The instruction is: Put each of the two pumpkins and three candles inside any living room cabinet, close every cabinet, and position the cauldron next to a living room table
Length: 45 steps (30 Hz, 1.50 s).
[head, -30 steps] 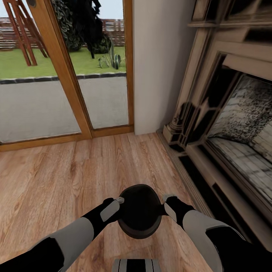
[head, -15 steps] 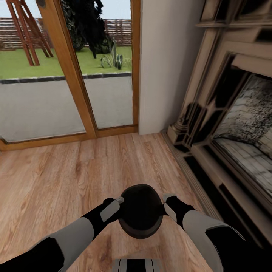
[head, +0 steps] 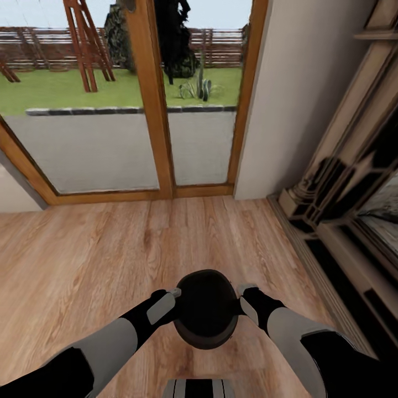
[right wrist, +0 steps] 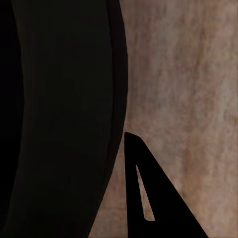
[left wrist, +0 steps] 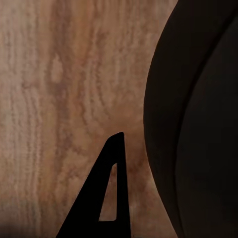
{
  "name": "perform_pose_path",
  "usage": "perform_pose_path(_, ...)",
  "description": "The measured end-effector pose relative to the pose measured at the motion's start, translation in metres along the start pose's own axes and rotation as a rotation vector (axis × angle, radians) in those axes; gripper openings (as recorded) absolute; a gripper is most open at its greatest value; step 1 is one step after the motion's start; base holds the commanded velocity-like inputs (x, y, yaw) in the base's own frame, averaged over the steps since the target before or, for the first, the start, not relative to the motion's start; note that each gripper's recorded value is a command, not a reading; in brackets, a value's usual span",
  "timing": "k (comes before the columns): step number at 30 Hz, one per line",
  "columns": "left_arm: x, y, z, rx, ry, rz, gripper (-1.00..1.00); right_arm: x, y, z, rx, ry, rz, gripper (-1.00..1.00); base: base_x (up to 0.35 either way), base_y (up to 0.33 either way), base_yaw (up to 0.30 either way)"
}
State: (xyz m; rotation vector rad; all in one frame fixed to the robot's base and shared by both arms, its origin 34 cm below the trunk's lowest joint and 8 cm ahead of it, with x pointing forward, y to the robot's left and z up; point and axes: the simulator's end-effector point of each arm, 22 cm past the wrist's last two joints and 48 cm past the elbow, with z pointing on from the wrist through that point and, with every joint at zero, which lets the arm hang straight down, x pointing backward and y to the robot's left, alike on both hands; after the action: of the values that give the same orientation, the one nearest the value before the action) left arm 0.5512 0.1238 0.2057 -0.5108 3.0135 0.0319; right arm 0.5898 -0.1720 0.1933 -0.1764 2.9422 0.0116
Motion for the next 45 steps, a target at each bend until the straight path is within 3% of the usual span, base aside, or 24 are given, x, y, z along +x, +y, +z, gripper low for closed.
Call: perform_pose_path(45,-0.0002,-0.0003,-0.0003,-0.001,-0.001,0.002,-1.0,0.0,0.0008,-0.0001,0.0,0.0,0.0,-1.0,0.0,0.012,0.289)
